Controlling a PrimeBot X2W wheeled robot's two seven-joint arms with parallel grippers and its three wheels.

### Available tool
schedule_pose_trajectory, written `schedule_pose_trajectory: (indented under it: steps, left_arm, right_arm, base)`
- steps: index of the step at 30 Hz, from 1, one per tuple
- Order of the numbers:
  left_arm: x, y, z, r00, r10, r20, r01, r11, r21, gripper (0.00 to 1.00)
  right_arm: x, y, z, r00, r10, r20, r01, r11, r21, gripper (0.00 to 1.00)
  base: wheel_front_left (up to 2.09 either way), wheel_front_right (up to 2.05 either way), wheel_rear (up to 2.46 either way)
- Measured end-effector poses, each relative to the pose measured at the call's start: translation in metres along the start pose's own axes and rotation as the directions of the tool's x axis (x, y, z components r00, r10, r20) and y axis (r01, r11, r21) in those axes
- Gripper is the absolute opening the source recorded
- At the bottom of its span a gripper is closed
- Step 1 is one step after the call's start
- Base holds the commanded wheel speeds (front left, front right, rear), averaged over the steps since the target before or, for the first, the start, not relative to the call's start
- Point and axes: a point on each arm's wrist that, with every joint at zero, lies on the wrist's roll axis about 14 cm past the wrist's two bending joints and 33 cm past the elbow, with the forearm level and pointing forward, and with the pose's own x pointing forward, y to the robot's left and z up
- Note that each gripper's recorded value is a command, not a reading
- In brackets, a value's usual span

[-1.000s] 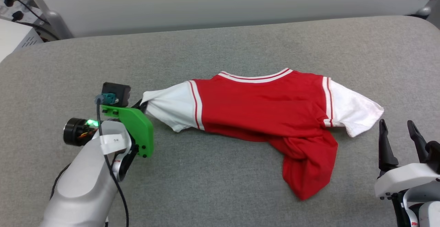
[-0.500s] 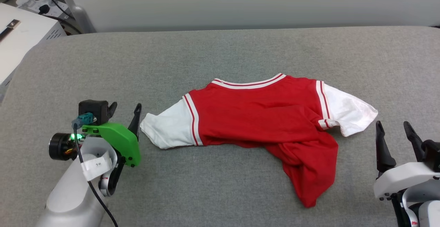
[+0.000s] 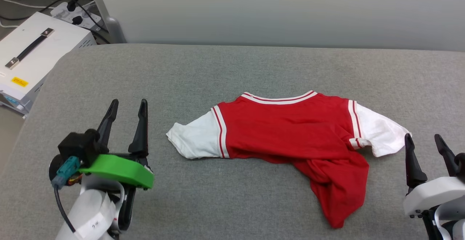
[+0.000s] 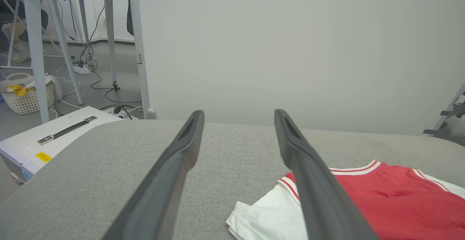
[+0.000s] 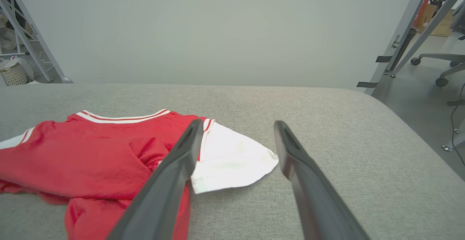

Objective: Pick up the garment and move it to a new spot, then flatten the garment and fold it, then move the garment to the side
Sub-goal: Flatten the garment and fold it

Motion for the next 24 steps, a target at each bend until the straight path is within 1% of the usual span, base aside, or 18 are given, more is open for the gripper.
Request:
schedule_pose_trajectory:
  steps: [3, 6, 9, 10, 13, 16, 19, 22, 24]
  left_arm:
    - [-0.020, 0.000, 0.005, 0.999, 0.030, 0.026, -0.030, 0.999, -0.016, 1.00]
    - [-0.032, -0.007, 0.001, 1.000, 0.014, 0.021, -0.014, 1.000, -0.010, 1.00]
    - [-0.032, -0.012, -0.002, 1.000, -0.013, 0.014, 0.013, 1.000, 0.006, 1.00]
    - [-0.031, -0.013, -0.002, 1.000, -0.015, 0.013, 0.015, 1.000, 0.010, 1.00]
    - [-0.029, -0.013, -0.009, 1.000, -0.015, -0.001, 0.015, 1.000, 0.010, 1.00]
    - [-0.027, -0.010, -0.018, 1.000, -0.011, -0.027, 0.012, 1.000, 0.013, 1.00]
    - [-0.024, -0.007, -0.026, 0.999, -0.005, -0.044, 0.005, 1.000, 0.011, 1.00]
    - [-0.020, -0.003, -0.030, 0.999, 0.007, -0.053, -0.006, 1.000, 0.006, 1.00]
    - [-0.018, 0.000, -0.033, 0.998, 0.017, -0.057, -0.016, 1.000, 0.010, 1.00]
  right_arm:
    - [0.000, 0.004, -0.001, 1.000, 0.014, -0.013, -0.014, 1.000, 0.007, 1.00]
    - [0.005, 0.005, -0.003, 0.998, 0.033, -0.051, -0.033, 0.999, -0.007, 1.00]
    - [0.011, 0.005, -0.012, 0.986, 0.063, -0.152, -0.070, 0.997, -0.045, 1.00]
    - [0.013, 0.002, -0.019, 0.976, 0.068, -0.209, -0.082, 0.995, -0.059, 1.00]
    - [0.024, -0.004, -0.031, 0.931, 0.075, -0.357, -0.106, 0.992, -0.068, 1.00]
    - [0.039, -0.012, -0.038, 0.873, 0.067, -0.483, -0.108, 0.992, -0.057, 1.00]
    - [0.051, -0.028, -0.053, 0.790, 0.023, -0.613, -0.080, 0.995, -0.064, 1.00]
    - [0.061, -0.040, -0.068, 0.724, -0.011, -0.690, -0.049, 0.996, -0.068, 1.00]
    - [0.068, -0.045, -0.078, 0.695, -0.034, -0.719, -0.035, 0.996, -0.081, 1.00]
  base:
    - [0.00, 0.00, 0.00]
    - [0.00, 0.00, 0.00]
    - [0.00, 0.00, 0.00]
    - [0.00, 0.00, 0.00]
    - [0.00, 0.00, 0.00]
    - [0.00, 0.00, 0.00]
    - [0.00, 0.00, 0.00]
    - [0.00, 0.00, 0.00]
    - [0.00, 0.00, 0.00]
